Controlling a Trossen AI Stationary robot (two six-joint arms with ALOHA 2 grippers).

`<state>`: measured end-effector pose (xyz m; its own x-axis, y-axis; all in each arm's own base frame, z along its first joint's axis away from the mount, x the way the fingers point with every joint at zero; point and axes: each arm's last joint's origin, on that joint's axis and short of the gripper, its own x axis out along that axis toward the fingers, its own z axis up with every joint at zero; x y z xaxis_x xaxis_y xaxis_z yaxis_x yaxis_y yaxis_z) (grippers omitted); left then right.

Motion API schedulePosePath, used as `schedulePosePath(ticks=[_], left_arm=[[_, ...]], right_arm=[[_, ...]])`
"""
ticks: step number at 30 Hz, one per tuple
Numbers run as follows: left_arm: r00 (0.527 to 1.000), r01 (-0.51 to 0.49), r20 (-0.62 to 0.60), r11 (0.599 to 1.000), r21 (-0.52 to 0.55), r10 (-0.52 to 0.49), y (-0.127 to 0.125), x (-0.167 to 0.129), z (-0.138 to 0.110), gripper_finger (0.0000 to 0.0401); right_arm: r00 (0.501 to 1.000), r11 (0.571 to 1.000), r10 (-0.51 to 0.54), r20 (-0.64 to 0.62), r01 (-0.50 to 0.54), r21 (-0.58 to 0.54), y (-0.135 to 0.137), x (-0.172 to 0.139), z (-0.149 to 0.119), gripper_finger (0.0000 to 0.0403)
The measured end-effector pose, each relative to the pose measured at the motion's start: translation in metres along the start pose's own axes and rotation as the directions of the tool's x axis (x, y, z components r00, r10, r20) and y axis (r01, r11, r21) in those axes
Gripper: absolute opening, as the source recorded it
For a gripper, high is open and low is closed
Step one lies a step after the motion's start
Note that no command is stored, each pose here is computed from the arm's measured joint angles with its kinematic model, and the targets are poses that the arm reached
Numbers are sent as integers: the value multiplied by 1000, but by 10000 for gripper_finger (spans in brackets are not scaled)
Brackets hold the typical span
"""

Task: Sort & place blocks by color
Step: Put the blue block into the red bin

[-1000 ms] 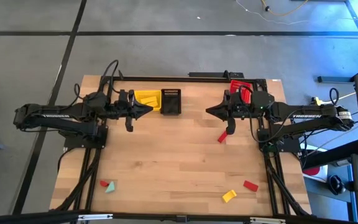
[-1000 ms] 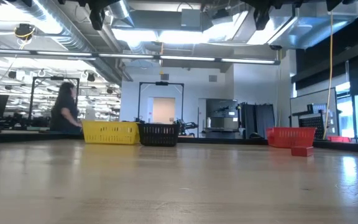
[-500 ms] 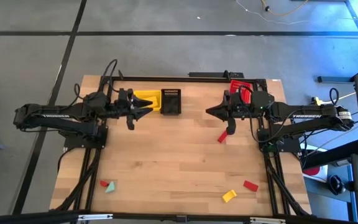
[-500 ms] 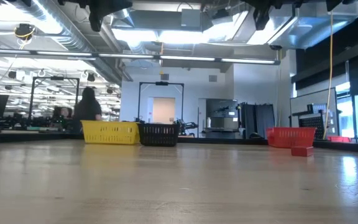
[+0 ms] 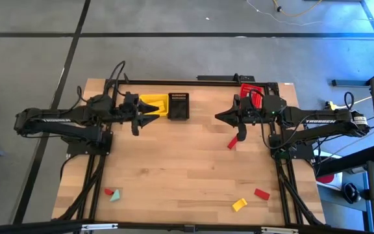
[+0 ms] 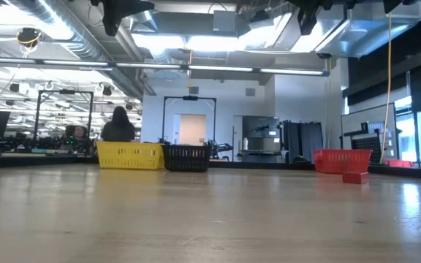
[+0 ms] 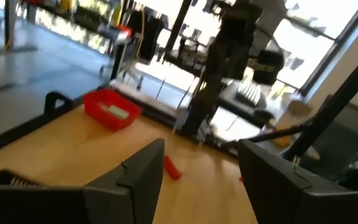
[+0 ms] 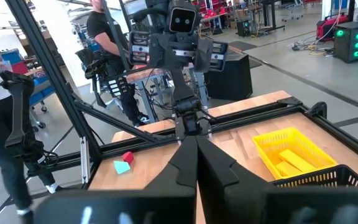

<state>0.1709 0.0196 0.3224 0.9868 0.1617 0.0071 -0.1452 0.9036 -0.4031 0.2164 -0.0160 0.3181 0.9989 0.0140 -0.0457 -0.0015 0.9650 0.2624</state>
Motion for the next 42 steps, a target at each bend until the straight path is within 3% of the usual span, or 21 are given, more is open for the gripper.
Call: schedulePosePath(ticks=[4,7,8,10,13,15,18,25,30,34,39,42], left_arm=[[972,-95,-219,994,-44,84,-8,0,14,196],[881,-187,-462,973,-135,105,-17,-3,17,195],[836,-219,-539,963,-160,101,-20,-4,17,195],[704,-312,-703,932,-183,97,-28,-9,8,195],[514,-442,-853,879,-177,86,-43,-10,-10,195],[404,-519,-911,841,-150,87,-55,-14,-25,195],[306,-598,-949,791,-130,76,-82,-14,-49,195],[177,-768,-981,634,-88,78,-141,-22,-111,195],[60,-822,-994,569,4,94,-170,-37,-156,195],[-52,-804,-988,581,126,142,-179,-50,-181,195],[-68,-714,-980,677,180,189,-182,-58,-194,195],[-77,-674,-974,708,209,214,-180,-58,-195,195]], right_arm=[[1000,1000,-1,0,1,0,0,0,0,0],[1000,1000,-2,-1,2,0,0,0,0,0],[1000,1000,-2,-4,2,0,0,0,0,0],[1000,1000,-5,-13,5,1,0,0,-1,0],[999,1000,-12,-40,13,3,-1,0,-4,0],[998,1000,-17,-57,17,7,-2,0,-6,0],[997,999,-23,-79,25,30,-2,0,-8,0],[994,999,-5,-113,9,35,-2,0,-11,0],[993,999,2,-121,3,38,-2,-1,-11,0],[993,999,2,-121,3,38,-2,-1,-11,0],[993,998,2,-121,7,70,-2,-1,-11,0],[992,995,1,-123,11,97,-2,-1,-11,0]])
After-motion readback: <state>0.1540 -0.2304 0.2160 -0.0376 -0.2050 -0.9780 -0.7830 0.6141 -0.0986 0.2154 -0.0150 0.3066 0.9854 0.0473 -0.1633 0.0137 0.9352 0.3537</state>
